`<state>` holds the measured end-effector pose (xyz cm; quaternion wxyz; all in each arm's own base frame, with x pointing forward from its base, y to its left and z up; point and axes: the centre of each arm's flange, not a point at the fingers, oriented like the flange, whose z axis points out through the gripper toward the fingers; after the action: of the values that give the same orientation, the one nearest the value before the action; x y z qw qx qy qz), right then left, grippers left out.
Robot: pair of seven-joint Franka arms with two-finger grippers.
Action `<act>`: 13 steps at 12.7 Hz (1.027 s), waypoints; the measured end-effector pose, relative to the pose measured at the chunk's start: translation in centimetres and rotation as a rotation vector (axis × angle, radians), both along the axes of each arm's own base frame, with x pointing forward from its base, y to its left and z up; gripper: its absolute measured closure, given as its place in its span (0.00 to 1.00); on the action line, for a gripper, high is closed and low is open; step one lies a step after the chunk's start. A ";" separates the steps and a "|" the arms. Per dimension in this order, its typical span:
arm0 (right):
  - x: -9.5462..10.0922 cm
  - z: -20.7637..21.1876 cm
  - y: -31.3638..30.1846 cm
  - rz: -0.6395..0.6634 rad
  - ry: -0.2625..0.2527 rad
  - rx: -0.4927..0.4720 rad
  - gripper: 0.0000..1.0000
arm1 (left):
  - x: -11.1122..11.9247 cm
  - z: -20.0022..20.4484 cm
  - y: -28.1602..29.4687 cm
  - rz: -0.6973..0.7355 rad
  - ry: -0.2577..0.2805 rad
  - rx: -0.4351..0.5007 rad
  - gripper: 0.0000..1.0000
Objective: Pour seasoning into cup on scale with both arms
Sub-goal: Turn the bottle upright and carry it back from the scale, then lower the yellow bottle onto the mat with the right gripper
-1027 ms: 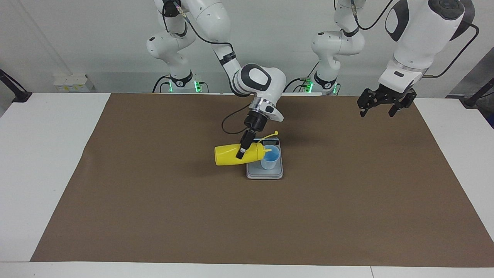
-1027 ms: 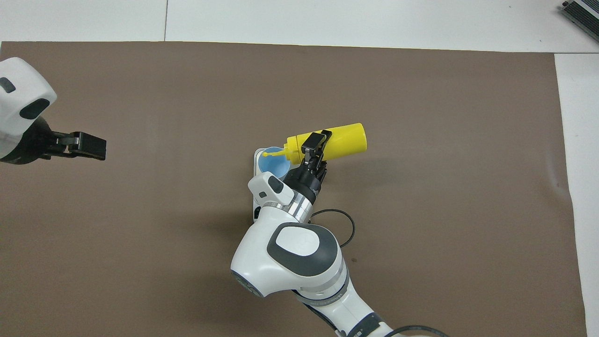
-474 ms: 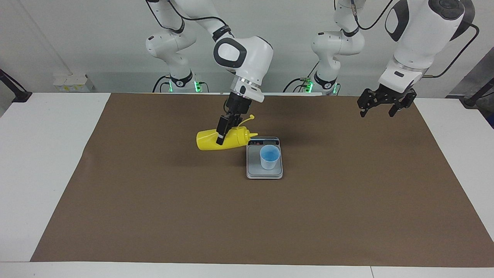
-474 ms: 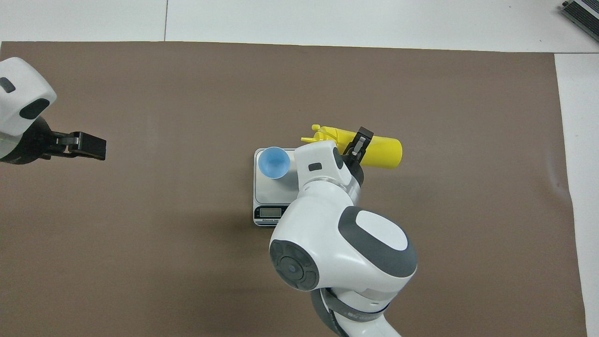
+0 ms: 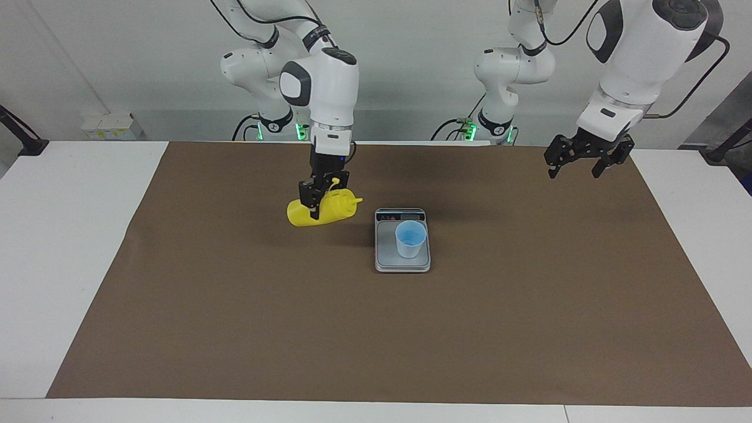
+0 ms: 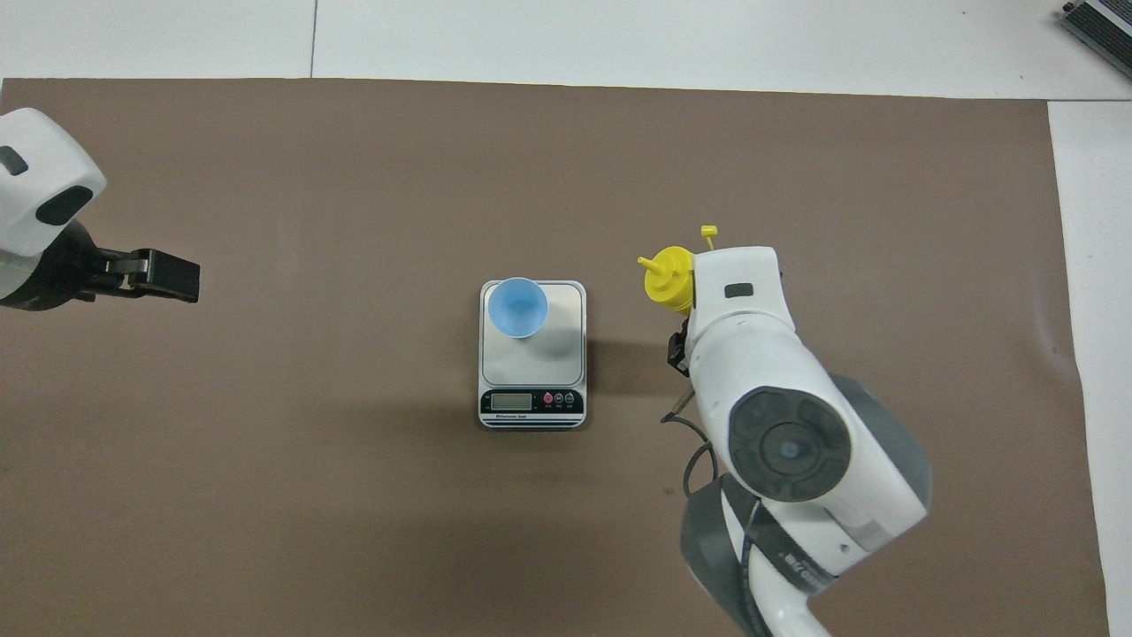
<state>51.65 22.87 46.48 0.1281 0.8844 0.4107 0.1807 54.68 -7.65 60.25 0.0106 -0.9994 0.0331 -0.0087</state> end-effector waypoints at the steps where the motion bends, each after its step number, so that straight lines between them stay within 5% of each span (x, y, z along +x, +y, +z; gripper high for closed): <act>1: 0.4 -0.1 -1.4 -0.001 0.006 0.057 0.52 | 0.0 0.0 0.0 0.001 -0.001 0.000 0.00; 8: 2.2 -3.3 -11.6 0.052 0.075 0.389 0.52 | 0.4 0.4 0.0 0.001 -0.042 -0.006 0.00; 13: 0.8 -7.9 -21.8 0.140 0.052 0.609 0.52 | 0.9 0.8 0.2 0.005 -0.086 -0.012 0.00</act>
<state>52.44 1.07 38.55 -0.1660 0.8561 0.4008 0.2809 55.57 -7.41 61.10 0.0058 -0.9982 0.0301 -0.0521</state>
